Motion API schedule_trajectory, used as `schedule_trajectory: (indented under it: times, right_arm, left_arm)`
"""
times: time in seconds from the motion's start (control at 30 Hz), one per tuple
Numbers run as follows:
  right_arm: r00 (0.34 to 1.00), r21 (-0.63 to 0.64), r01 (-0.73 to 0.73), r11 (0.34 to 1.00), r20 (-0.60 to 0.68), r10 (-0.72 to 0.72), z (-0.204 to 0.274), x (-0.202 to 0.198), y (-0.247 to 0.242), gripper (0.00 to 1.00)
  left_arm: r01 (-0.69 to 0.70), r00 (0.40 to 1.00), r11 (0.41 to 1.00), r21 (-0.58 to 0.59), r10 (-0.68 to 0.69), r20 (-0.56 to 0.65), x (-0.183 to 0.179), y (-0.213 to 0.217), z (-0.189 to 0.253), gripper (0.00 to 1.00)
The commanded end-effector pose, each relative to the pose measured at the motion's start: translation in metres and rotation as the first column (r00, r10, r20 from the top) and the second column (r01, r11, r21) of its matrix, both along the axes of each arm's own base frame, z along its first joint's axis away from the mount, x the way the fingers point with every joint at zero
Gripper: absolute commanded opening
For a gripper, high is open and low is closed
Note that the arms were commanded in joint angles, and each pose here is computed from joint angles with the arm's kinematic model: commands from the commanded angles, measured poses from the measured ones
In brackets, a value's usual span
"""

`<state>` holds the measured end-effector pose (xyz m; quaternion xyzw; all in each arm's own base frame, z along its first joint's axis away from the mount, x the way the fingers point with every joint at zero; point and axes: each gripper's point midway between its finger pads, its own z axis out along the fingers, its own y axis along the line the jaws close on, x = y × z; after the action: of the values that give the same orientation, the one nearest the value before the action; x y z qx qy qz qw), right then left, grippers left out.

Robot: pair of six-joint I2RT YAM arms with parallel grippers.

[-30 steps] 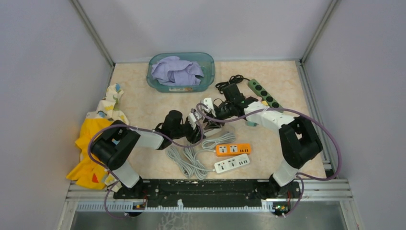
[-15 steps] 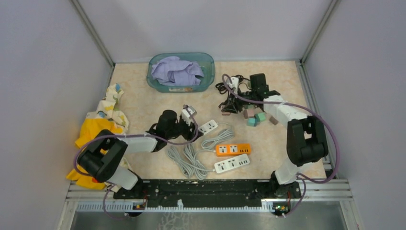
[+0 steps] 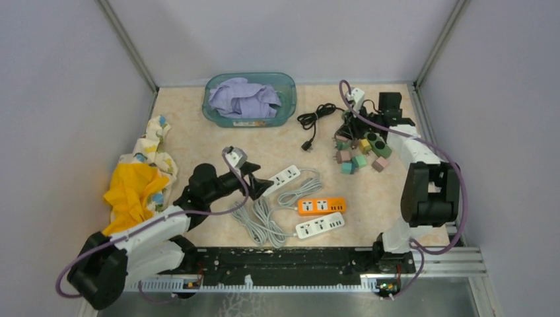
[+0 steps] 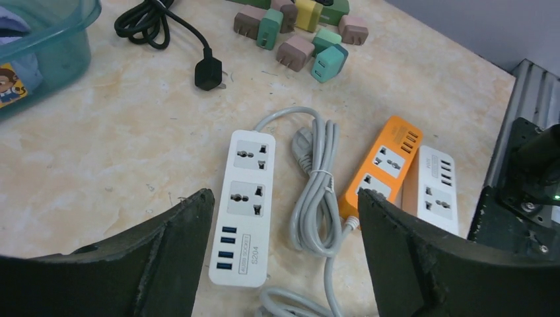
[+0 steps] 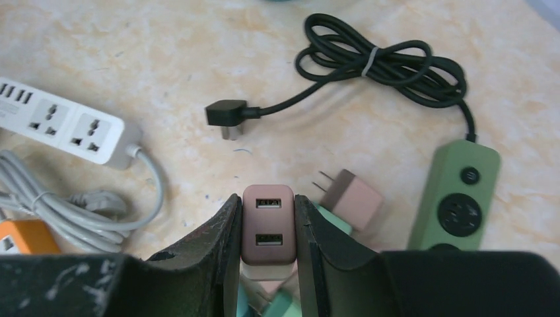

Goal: Pull the plug off the socket

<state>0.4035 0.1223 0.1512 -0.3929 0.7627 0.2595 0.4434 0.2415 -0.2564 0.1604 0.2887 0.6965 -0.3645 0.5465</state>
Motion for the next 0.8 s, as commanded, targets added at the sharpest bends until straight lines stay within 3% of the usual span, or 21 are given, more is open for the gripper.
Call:
schedule_trajectory:
  times: [0.0,0.07,0.3,0.5,0.77]
  right_arm:
    - [0.993,-0.038,0.114,0.993,0.045,-0.113,0.028,0.008,-0.024,0.13]
    - [0.984,-0.020,0.174,0.985,0.047,-0.173,0.023,0.009,-0.028,0.19]
    - [0.945,-0.008,0.325,0.946,0.045,-0.324,0.000,0.014,-0.043,0.29]
    - [0.937,-0.025,0.348,0.937,-0.001,-0.348,-0.019,0.016,-0.047,0.30]
    - [0.931,-0.069,0.365,0.929,-0.007,-0.366,-0.026,0.017,-0.053,0.42]
  left_arm:
    - [-0.050,0.999,0.990,-0.129,0.047,-0.026,-0.015,0.014,0.017,0.93]
    - [-0.071,0.997,0.978,-0.194,0.068,-0.024,-0.020,0.020,0.027,1.00]
    - [-0.044,0.999,0.959,-0.281,0.036,-0.034,-0.040,0.026,0.042,1.00]
    - [-0.037,0.998,0.945,-0.325,0.021,-0.054,-0.046,0.026,0.043,1.00]
    - [-0.031,0.999,0.934,-0.356,0.015,-0.049,-0.047,0.025,0.054,1.00]
